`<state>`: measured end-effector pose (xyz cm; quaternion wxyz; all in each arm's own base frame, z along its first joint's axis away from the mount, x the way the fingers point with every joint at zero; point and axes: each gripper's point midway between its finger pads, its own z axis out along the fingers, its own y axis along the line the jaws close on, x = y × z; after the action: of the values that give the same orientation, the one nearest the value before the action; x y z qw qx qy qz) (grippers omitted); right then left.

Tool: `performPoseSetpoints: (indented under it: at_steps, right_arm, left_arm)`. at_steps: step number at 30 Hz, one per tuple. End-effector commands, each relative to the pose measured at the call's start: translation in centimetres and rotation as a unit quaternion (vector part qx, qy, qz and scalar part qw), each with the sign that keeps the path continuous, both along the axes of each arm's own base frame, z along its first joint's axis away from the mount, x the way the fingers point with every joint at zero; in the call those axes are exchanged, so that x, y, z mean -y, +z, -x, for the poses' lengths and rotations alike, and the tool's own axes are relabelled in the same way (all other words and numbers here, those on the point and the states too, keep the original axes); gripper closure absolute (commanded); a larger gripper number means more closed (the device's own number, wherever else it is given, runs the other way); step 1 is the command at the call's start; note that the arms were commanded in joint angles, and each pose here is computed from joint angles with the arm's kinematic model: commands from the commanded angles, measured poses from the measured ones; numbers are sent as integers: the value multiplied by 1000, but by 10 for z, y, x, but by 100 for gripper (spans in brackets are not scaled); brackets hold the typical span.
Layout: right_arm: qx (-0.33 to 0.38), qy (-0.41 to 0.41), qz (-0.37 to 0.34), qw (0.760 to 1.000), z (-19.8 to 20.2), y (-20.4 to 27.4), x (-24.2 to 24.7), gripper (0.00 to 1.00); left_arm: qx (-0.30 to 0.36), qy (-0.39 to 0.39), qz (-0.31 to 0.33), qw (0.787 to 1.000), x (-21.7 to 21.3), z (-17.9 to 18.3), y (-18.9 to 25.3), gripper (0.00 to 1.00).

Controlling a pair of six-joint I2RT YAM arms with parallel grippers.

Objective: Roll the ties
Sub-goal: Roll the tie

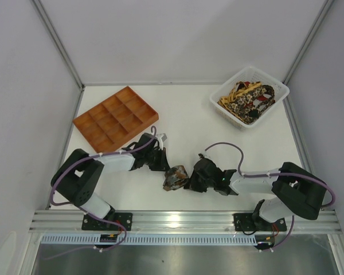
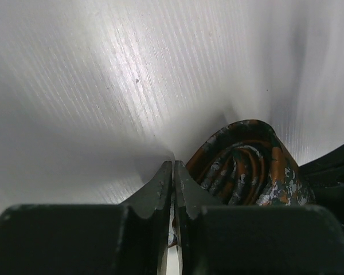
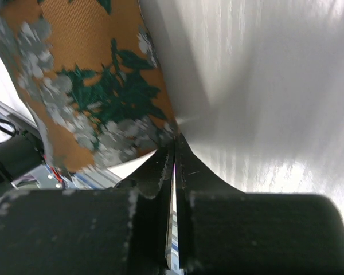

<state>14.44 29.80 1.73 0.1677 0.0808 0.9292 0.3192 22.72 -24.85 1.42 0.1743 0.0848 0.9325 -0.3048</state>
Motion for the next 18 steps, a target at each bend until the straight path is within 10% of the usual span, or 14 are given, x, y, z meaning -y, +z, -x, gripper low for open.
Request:
performPoseSetpoints:
  at_steps: [1, 18]
  right_arm:
    - [-4, -10, 10, 1000, -8, -1, -2, 100]
    - [3, 22, 72, 997, -30, -2, 12, 100]
  left_arm:
    - [-6, -2, -2, 1000, -1, 13, 0, 89]
    - [-17, -11, 15, 1000, 8, 49, 3, 89]
